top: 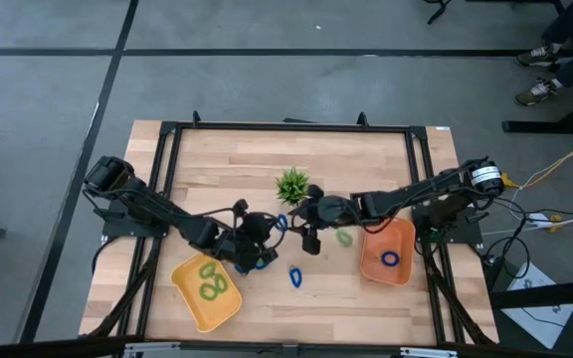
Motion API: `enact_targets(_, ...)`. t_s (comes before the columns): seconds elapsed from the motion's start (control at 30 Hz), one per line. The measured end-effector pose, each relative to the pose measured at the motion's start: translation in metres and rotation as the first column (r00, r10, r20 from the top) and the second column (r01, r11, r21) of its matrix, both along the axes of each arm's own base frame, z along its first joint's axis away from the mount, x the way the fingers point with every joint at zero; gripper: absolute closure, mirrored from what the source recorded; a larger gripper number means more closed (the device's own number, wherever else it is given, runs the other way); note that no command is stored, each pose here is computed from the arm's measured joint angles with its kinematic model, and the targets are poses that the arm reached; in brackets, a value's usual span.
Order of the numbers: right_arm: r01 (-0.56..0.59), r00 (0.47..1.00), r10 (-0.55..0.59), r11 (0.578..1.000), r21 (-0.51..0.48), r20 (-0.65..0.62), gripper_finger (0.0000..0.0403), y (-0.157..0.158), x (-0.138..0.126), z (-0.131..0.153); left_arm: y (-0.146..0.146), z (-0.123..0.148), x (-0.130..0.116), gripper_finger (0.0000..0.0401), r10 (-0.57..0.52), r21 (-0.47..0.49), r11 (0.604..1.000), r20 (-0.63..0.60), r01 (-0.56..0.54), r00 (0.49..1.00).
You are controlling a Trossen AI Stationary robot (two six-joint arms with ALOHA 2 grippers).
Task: Sort spring keychains
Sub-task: Put the blue spring keychain into the orange bin
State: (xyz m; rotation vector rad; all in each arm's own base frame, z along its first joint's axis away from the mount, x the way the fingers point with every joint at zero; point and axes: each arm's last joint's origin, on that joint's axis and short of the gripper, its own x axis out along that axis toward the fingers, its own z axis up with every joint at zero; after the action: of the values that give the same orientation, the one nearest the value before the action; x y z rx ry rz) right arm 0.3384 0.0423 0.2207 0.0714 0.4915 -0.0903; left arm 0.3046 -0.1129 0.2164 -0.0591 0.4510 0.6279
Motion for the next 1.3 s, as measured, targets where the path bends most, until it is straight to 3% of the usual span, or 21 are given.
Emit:
enact_targets(0.23, -0.088, 0.994, 0.084, 0.995, 0.048, 0.073, 0.0194, -0.004, 0.004, 0.007, 0.000, 0.001, -0.001, 0.0397, 0.043, 0.044, 0.998, 0.023, -0.044, 0.999)
enact_targets(0.5, -0.080, 0.993, 0.079, 0.997, 0.005, 0.090, 0.0200, -0.013, 0.006, 0.008, 0.000, 0.002, -0.001, 0.0397, 0.050, 0.038, 0.998, 0.034, -0.051, 0.998)
enact_targets(0.67, -0.068, 0.994, 0.068, 0.998, -0.004, 0.089, 0.0248, -0.019, 0.006, 0.008, -0.001, 0.001, -0.001, 0.0393, 0.042, 0.014, 0.999, 0.036, -0.043, 0.998)
enact_targets(0.97, -0.086, 0.994, 0.089, 0.995, -0.046, 0.071, 0.0384, -0.019, 0.006, 0.007, -0.001, 0.001, -0.001, 0.0391, 0.032, 0.002, 0.999, 0.032, -0.032, 0.999)
enact_targets(1.3, -0.092, 0.995, 0.093, 0.995, -0.044, 0.022, 0.0380, -0.019, 0.004, 0.003, -0.002, 0.000, 0.000, 0.0391, -0.029, -0.056, 0.998, 0.005, 0.029, 1.000)
